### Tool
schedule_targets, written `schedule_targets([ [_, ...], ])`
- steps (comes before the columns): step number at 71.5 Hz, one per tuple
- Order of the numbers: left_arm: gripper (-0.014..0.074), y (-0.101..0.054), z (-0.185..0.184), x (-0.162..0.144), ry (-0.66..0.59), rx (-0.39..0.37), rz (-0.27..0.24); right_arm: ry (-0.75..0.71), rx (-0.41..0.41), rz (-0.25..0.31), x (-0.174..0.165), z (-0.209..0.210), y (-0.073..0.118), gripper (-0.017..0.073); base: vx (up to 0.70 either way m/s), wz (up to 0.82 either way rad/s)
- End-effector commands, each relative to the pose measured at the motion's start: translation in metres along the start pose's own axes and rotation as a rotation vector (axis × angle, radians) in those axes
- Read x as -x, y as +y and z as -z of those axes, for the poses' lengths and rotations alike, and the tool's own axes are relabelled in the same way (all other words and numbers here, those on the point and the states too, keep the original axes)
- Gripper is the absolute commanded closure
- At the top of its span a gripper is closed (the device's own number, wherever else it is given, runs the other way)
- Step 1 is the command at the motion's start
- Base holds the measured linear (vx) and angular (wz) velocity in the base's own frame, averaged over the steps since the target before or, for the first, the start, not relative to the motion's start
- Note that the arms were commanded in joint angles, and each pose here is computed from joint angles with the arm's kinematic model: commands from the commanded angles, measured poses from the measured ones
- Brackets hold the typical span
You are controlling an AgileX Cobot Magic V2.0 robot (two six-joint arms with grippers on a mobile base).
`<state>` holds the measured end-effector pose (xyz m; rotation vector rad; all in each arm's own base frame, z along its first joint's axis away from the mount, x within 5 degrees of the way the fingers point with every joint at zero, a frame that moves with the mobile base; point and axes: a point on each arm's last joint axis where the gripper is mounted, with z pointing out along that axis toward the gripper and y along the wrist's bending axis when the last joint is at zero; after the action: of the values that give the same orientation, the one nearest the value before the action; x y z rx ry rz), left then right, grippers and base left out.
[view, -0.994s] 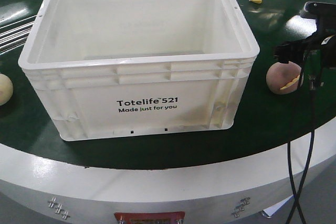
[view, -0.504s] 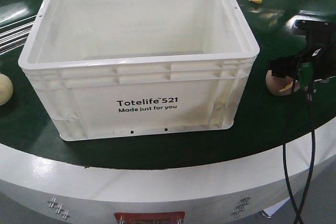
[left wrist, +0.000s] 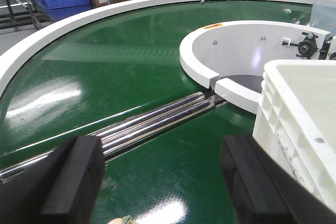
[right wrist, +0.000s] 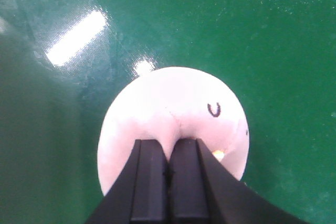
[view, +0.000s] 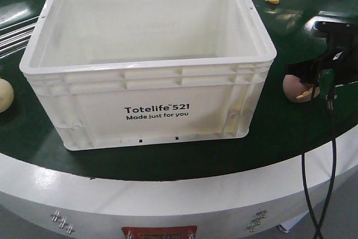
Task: Place moving items into box and shelve
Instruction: 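Lower the right gripper onto the pink plush ball and close, then lower the left gripper onto the cream plush ball and close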
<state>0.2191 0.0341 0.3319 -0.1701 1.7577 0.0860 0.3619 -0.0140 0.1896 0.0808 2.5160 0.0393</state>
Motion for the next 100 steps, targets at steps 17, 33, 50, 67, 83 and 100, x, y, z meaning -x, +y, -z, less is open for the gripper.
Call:
schedule_targets([
  [17, 0.0006, 0.000, -0.006, 0.017, -0.110, 0.005, 0.012, -0.090, -0.005, -0.005, 0.017, 0.015, -0.002, 0.0574, 0.00, 0.00],
  [33, 0.0006, 0.011, -0.026, 0.006, -0.076, 0.049, 0.017, -0.090, -0.005, -0.002, 0.017, 0.015, -0.002, 0.0574, 0.00, 0.00],
  [50, 0.0006, 0.021, -0.046, -0.010, -0.017, 0.088, 0.025, -0.094, -0.006, 0.000, 0.017, 0.015, -0.002, 0.0574, 0.00, 0.00],
  [67, 0.0006, 0.024, -0.069, -0.033, 0.078, 0.092, 0.027, -0.097, -0.007, 0.004, 0.018, 0.015, -0.002, 0.0574, 0.00, 0.00],
  [83, 0.0006, 0.025, -0.086, -0.052, 0.138, 0.092, -0.003, -0.097, -0.008, 0.006, 0.018, 0.015, -0.002, 0.0574, 0.00, 0.00],
  [100, 0.0006, 0.027, -0.102, -0.071, 0.185, 0.093, -0.038, -0.099, -0.008, 0.006, 0.018, 0.015, -0.002, 0.0574, 0.00, 0.00],
])
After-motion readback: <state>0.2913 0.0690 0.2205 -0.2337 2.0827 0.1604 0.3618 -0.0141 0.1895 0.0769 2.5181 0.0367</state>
